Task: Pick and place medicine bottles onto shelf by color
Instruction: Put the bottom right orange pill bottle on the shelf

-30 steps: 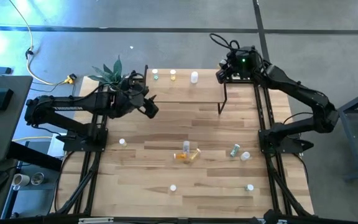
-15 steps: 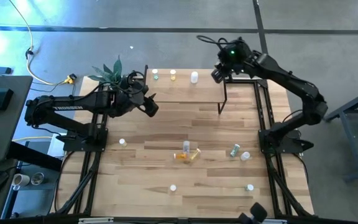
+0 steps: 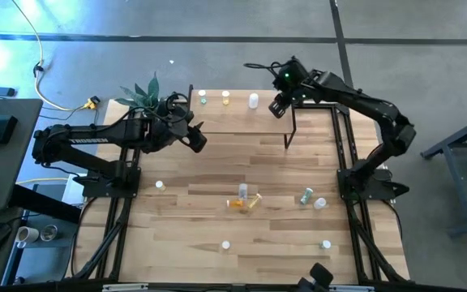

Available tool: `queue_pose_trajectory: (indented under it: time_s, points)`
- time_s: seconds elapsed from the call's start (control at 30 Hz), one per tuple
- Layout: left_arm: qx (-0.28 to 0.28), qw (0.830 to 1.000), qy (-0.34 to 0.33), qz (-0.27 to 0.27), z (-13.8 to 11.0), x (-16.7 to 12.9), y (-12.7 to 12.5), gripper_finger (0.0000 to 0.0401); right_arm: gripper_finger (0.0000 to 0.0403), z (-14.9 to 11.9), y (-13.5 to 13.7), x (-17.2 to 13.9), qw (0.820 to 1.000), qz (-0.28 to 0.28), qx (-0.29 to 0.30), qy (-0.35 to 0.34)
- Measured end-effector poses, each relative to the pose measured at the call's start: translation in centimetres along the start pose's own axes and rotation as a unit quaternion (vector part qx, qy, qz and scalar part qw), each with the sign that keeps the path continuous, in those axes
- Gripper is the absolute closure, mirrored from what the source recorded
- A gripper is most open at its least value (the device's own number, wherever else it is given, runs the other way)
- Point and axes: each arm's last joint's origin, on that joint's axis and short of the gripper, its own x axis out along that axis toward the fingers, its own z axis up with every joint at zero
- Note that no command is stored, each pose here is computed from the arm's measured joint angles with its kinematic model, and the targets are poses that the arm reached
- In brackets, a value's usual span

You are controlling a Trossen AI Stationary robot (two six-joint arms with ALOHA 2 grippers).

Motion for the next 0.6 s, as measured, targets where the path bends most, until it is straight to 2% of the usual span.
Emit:
queue_pose_trajectory:
  time_s: [0.6]
  points:
    - [0.001, 1.0, 0.0, 0.001, 0.0, 0.0, 0.0, 0.0171, 0.0294, -0.04, 0.3, 1.23, 1.0, 0.001, 0.015, 0.014]
